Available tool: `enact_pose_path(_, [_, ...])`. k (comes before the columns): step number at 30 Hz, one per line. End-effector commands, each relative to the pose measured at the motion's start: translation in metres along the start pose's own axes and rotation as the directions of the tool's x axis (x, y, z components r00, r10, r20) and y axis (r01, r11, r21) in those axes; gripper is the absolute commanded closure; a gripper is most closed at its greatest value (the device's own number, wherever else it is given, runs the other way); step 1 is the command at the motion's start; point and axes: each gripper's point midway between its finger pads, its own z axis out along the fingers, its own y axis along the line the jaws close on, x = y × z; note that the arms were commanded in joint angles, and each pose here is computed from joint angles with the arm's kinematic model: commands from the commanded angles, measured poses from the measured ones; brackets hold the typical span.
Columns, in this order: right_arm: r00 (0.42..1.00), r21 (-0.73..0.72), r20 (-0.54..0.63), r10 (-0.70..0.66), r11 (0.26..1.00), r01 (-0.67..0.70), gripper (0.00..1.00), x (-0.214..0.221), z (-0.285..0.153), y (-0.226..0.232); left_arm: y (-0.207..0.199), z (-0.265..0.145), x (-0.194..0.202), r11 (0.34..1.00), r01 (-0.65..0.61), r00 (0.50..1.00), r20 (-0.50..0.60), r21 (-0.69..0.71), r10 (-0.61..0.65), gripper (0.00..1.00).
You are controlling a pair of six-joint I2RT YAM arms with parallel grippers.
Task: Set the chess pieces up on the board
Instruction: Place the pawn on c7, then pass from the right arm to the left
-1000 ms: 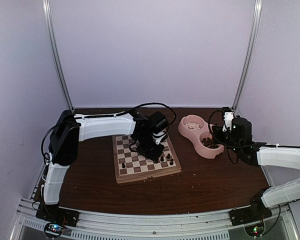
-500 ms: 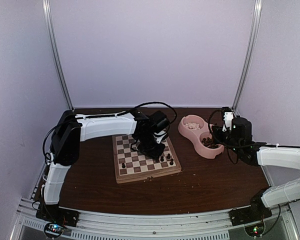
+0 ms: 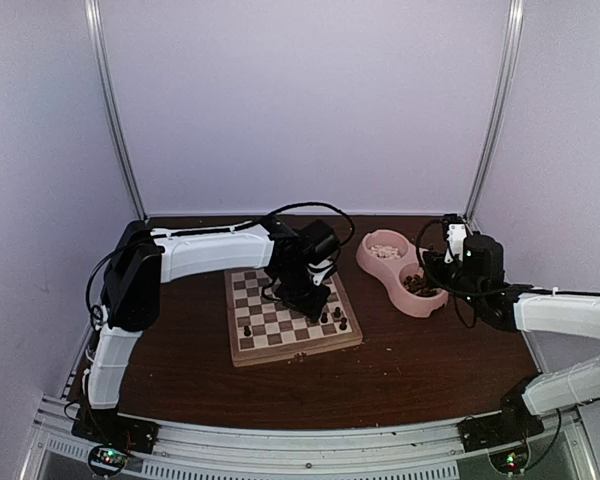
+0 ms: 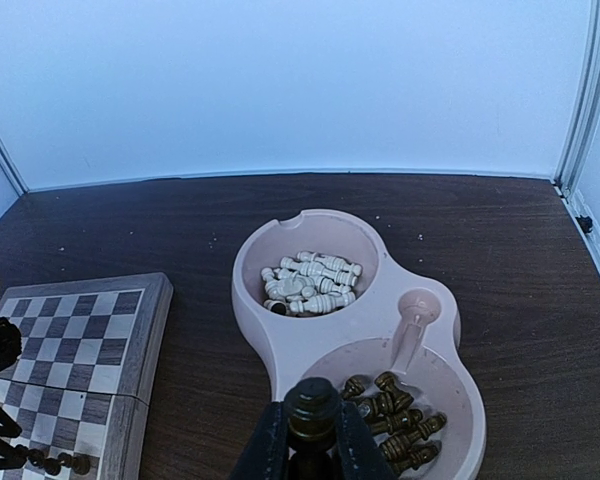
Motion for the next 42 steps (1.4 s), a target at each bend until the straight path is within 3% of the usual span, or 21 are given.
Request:
enact_pose_path(1, [1.000, -0.007, 0.024, 0.012, 1.000, -0.011, 0.97, -0.012, 0.001, 0.002, -0.005, -0.008, -0.006, 1.000, -0.019, 1.000, 0.015, 0.006, 0.019, 0.61])
enact_pose_path(5, [1.000, -0.007, 0.026, 0.009, 1.000, -0.009, 0.97, -0.013, 0.000, 0.002, -0.008, -0.024, -0.010, 1.000, -0.029, 0.999, 0.047, 0.008, 0.029, 0.55])
enact_pose_path(12, [1.000, -0.021, 0.026, 0.006, 1.000, -0.005, 0.97, -0.013, -0.001, 0.004, -0.005, -0.068, -0.015, 0.999, -0.038, 0.990, 0.134, -0.020, 0.041, 0.54])
enact_pose_path(18, [0.999, -0.153, 0.012, 0.034, 0.988, -0.032, 0.97, -0.017, -0.001, 0.030, -0.014, -0.113, -0.030, 0.998, -0.061, 0.960, 0.273, 0.022, 0.053, 0.54])
enact_pose_path(25, [0.989, -0.334, 0.014, 0.149, 0.933, -0.135, 0.96, -0.054, -0.023, 0.065, -0.038, -0.150, -0.048, 0.985, -0.126, 0.870, 0.489, 0.118, 0.053, 0.54])
enact_pose_path(29, [0.969, -0.403, 0.012, 0.248, 0.888, -0.222, 0.96, -0.083, -0.041, 0.079, -0.046, -0.172, -0.053, 0.974, -0.152, 0.792, 0.610, 0.169, 0.018, 0.54])
enact_pose_path(32, [0.950, -0.460, 0.019, 0.312, 0.846, -0.269, 0.96, -0.105, -0.054, 0.090, -0.066, -0.185, -0.050, 0.943, -0.242, 0.726, 0.688, 0.229, 0.019, 0.46])
enact_pose_path(36, [0.922, -0.524, 0.006, 0.388, 0.786, -0.328, 0.96, -0.126, -0.068, 0.109, -0.087, -0.199, -0.053, 0.919, -0.318, 0.657, 0.753, 0.234, 0.035, 0.41])
enact_pose_path(42, [0.908, -0.598, -0.010, 0.420, 0.725, -0.342, 0.95, -0.134, -0.087, 0.144, -0.121, -0.217, -0.059, 0.851, -0.456, 0.558, 0.828, 0.258, 0.048, 0.44])
